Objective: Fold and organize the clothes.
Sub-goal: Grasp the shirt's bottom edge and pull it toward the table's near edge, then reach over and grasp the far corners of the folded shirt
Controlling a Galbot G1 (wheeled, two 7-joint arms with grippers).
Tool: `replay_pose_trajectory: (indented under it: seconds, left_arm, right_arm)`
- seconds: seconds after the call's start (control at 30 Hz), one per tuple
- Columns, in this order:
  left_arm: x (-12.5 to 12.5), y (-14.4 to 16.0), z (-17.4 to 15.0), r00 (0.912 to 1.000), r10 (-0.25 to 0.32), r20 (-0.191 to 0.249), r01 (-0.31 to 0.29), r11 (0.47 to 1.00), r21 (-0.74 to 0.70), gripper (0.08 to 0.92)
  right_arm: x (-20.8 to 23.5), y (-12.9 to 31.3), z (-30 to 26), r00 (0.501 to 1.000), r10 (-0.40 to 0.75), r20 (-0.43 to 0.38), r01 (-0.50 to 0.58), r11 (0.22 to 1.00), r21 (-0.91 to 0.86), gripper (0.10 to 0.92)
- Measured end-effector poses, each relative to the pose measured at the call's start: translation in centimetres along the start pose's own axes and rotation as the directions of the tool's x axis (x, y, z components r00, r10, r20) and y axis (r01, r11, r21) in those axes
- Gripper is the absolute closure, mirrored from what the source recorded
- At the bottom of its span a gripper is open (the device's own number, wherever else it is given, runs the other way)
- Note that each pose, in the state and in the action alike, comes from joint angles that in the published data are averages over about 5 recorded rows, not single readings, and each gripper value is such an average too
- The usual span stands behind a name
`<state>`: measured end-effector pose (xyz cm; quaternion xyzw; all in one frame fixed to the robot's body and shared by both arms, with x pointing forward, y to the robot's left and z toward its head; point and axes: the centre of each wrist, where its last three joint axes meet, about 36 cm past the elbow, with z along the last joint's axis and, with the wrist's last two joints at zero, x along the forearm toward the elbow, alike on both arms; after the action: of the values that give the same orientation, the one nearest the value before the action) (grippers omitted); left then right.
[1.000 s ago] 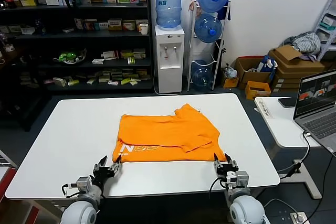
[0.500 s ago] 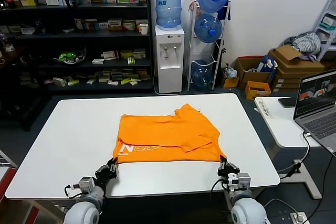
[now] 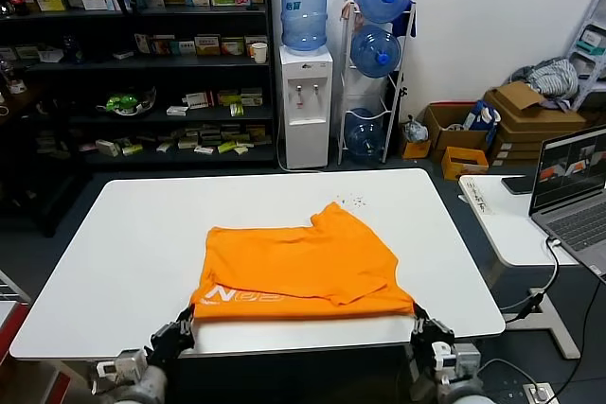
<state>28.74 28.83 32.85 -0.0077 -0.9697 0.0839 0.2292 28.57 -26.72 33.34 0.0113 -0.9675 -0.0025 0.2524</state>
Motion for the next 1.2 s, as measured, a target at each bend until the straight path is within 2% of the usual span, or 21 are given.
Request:
replay_pose_trajectory:
  seconds: [0.1, 0.17, 0.33, 0.43, 0.57, 0.7, 0.8, 0.9, 1.03, 1.2]
  left_arm:
    - [1.4, -0.2, 0.4, 0.9998, 0.005, -0.018, -0.005, 1.0, -0.004, 0.861]
    - [1.8, -0.1, 0.3, 0.9998, 0.006, -0.019, -0.006, 1.0, -0.011, 0.803]
    - [1.4, 0.6, -1.6, 0.9996, 0.012, 0.026, -0.011, 0.999, -0.032, 0.664]
    - [-0.2, 1.1, -3.7, 0.9958, 0.029, 0.086, -0.025, 0.999, -0.046, 0.578]
    - [-3.9, 1.5, -6.6, 0.9849, 0.049, 0.166, -0.041, 0.998, -0.054, 0.456]
    - [-8.8, 1.7, -8.6, 0.9792, 0.056, 0.195, -0.048, 0.998, -0.047, 0.344]
    - [-12.4, 1.8, -9.5, 0.9824, 0.05, 0.18, -0.044, 0.998, -0.037, 0.257]
    - [-15.4, 2.0, -10.1, 0.9892, 0.036, 0.142, -0.033, 0.999, -0.028, 0.196]
    - [-18.0, 2.4, -10.2, 0.9968, 0.019, 0.077, -0.017, 0.999, -0.027, 0.178]
    - [-20.0, 2.2, -10.1, 0.9999, 0.01, 0.014, -0.01, 0.999, -0.031, 0.177]
  right_arm:
    - [0.6, -0.3, 0.0, 1.0, 0.002, -0.002, -0.002, 1.0, 0.023, 0.823]
    - [0.5, -0.6, -0.4, 1.0, 0.003, 0.008, -0.003, 0.999, 0.037, 0.772]
    - [-1.9, -1.1, -3.5, 0.997, -0.013, 0.079, 0.01, 0.999, 0.038, 0.633]
    - [-4.9, -0.9, -6.1, 0.99, -0.028, 0.139, 0.026, 0.999, 0.022, 0.555]
    - [-10.5, 0.2, -9.7, 0.979, -0.055, 0.196, 0.057, 0.998, -0.004, 0.434]
    - [-16.1, 2.1, -12.8, 0.976, -0.087, 0.2, 0.094, 0.995, -0.03, 0.295]
    - [-19.6, 3.7, -15.0, 0.977, -0.111, 0.181, 0.119, 0.992, -0.036, 0.228]
    - [-22.4, 5.2, -16.4, 0.98, -0.13, 0.149, 0.137, 0.99, -0.039, 0.204]
    - [-25.1, 7.0, -17.2, 0.985, -0.15, 0.091, 0.154, 0.987, -0.037, 0.2]
    - [-27.3, 8.1, -17.5, 0.988, -0.155, 0.023, 0.156, 0.988, -0.023, 0.2]
